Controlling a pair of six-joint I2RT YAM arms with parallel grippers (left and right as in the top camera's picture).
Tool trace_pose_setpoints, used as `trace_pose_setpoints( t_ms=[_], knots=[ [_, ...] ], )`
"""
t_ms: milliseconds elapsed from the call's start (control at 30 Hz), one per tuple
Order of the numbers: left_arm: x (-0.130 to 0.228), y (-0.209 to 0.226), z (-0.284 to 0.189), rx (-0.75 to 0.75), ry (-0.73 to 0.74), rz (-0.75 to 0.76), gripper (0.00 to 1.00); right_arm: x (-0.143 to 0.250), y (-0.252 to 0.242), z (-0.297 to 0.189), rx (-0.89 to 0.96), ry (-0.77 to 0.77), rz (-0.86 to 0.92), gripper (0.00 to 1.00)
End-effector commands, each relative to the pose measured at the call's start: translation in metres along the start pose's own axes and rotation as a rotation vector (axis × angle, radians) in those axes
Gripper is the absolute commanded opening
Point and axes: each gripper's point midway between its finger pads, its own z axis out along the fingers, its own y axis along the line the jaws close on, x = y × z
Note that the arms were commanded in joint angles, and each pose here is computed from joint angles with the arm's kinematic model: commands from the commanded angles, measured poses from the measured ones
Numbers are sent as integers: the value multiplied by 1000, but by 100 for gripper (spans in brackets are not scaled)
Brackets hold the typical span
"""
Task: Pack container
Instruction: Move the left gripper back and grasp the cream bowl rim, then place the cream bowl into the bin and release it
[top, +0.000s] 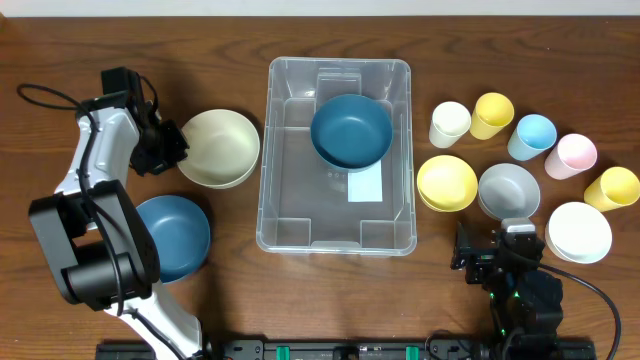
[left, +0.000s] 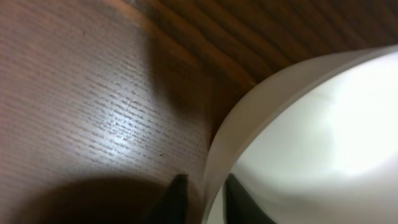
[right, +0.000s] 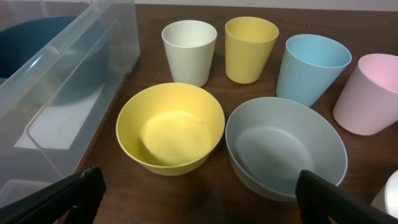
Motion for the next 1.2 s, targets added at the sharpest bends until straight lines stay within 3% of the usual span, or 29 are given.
trace_pose_setpoints(
  t_ms=[0, 333, 600, 900, 1167],
  knots=[
    [3, 1, 6, 4, 21, 19, 8, 0, -2, 0, 10, -3, 10, 99],
    [-1, -2, -10, 15, -17, 44, 6, 0, -2, 0, 10, -3, 10, 99],
    [-2, -33, -108, 87, -236, 137, 6, 0, -2, 0, 11, -3, 10, 99],
    [48, -96, -208, 223, -471, 352, 6, 0, -2, 0, 11, -3, 10, 99],
    [112, -165, -191, 300, -367, 588, 6, 0, -2, 0, 11, -3, 10, 99]
  ],
)
